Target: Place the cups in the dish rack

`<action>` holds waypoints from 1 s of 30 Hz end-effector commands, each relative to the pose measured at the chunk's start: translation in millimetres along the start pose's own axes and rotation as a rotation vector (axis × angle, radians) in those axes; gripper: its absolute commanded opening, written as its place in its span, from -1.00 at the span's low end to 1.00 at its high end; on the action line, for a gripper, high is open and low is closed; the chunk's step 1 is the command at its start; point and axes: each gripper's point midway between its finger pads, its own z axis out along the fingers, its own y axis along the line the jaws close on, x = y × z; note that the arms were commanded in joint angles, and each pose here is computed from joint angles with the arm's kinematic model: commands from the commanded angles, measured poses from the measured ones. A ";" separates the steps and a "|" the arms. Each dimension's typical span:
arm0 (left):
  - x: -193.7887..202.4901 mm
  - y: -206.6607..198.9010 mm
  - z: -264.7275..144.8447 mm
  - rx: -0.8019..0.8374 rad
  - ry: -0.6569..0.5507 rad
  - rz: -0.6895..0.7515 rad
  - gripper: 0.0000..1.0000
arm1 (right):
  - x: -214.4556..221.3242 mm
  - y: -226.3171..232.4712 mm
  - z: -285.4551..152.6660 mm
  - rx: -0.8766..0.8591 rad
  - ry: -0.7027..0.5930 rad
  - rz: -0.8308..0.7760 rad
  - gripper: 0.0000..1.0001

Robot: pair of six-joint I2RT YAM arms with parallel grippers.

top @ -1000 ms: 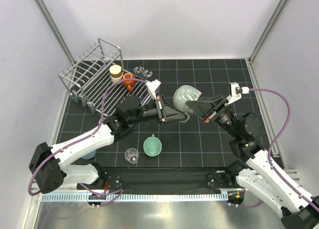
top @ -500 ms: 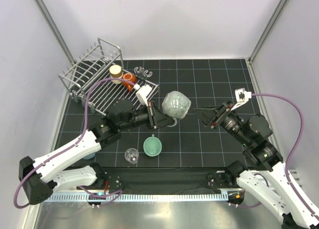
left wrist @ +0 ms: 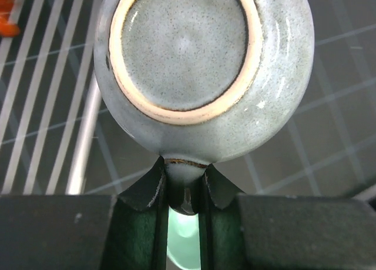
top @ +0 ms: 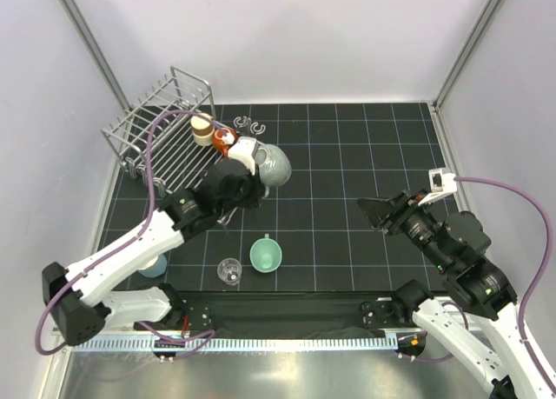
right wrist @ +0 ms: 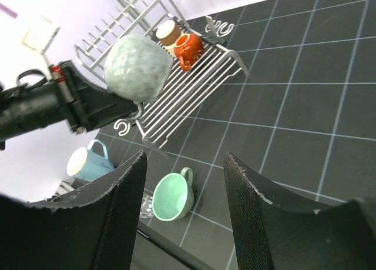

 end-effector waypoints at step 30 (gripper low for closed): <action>-27.3 231.4 71.1 -0.851 -0.085 -0.154 -1.00 | 3.4 -9.8 3.3 0.070 0.049 -0.032 0.13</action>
